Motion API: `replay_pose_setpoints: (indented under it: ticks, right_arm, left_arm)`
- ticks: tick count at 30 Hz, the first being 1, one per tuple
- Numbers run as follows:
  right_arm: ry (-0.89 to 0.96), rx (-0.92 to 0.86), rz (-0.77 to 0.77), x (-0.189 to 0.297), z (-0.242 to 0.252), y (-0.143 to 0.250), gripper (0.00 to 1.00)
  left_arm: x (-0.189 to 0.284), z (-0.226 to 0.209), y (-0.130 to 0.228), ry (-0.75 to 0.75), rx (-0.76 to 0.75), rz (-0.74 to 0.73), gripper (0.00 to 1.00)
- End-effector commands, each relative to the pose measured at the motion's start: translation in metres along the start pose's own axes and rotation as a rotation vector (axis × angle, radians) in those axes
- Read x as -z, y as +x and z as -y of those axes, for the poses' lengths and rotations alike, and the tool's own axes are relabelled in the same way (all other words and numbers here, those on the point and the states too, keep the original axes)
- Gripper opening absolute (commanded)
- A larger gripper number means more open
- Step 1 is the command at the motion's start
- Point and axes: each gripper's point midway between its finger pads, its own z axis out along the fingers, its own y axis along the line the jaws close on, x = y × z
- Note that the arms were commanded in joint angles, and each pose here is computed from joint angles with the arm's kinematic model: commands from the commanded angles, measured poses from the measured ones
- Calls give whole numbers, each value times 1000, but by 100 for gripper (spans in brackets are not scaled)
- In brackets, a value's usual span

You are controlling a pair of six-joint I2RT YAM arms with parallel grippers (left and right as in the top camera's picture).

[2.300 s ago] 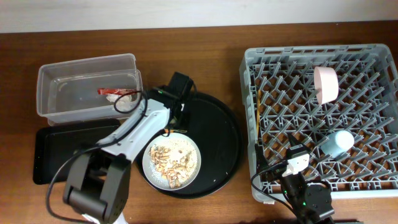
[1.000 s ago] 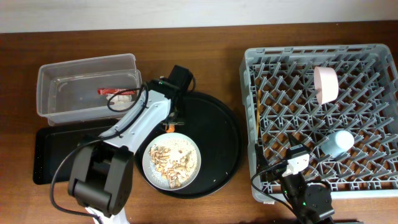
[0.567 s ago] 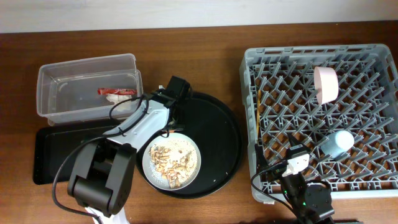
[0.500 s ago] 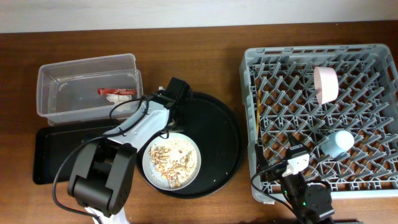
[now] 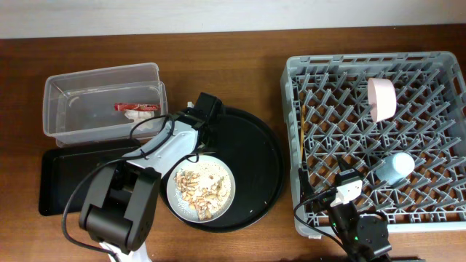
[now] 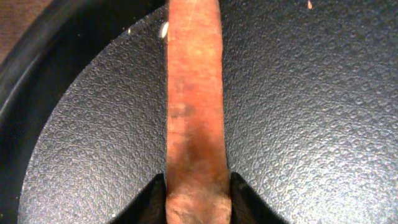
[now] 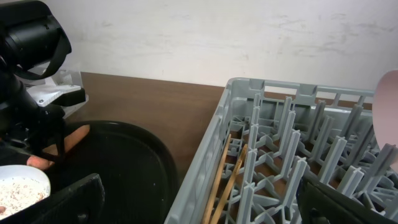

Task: Sort waste into correct bins and load items into the dishwasher rack
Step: 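Carry the carrot left and drop it onto the black tray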

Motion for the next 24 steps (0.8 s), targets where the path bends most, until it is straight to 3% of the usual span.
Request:
replay_pose_setpoints:
  ticks: [1, 5, 8, 12, 14, 17, 19, 24]
  right_arm:
    - [9, 0, -3, 0, 2, 3, 98]
    - [9, 0, -3, 0, 2, 3, 98]
    - [9, 0, -3, 0, 2, 3, 98]
    - [9, 0, -3, 0, 2, 3, 98]
    - [9, 0, -3, 0, 2, 3, 98]
    - [9, 0, -3, 0, 2, 3, 98]
    - [9, 0, -3, 0, 2, 3, 98]
    - [9, 0, -3, 0, 2, 3, 98]
  left_arm:
    - [6, 0, -5, 6, -33, 4, 11]
    - [42, -8, -37, -54, -30, 71, 9]
    - [99, -17, -64, -81, -12, 134, 8]
    - [150, -29, -71, -83, 6, 183, 9]
    - [163, -47, -63, -122, 70, 173, 8]
    - [176, -96, -27, -219, 264, 58, 0]
    - [179, -138, 9, -321, 500, -78, 0]
    - [168, -164, 38, -337, 677, -195, 1]
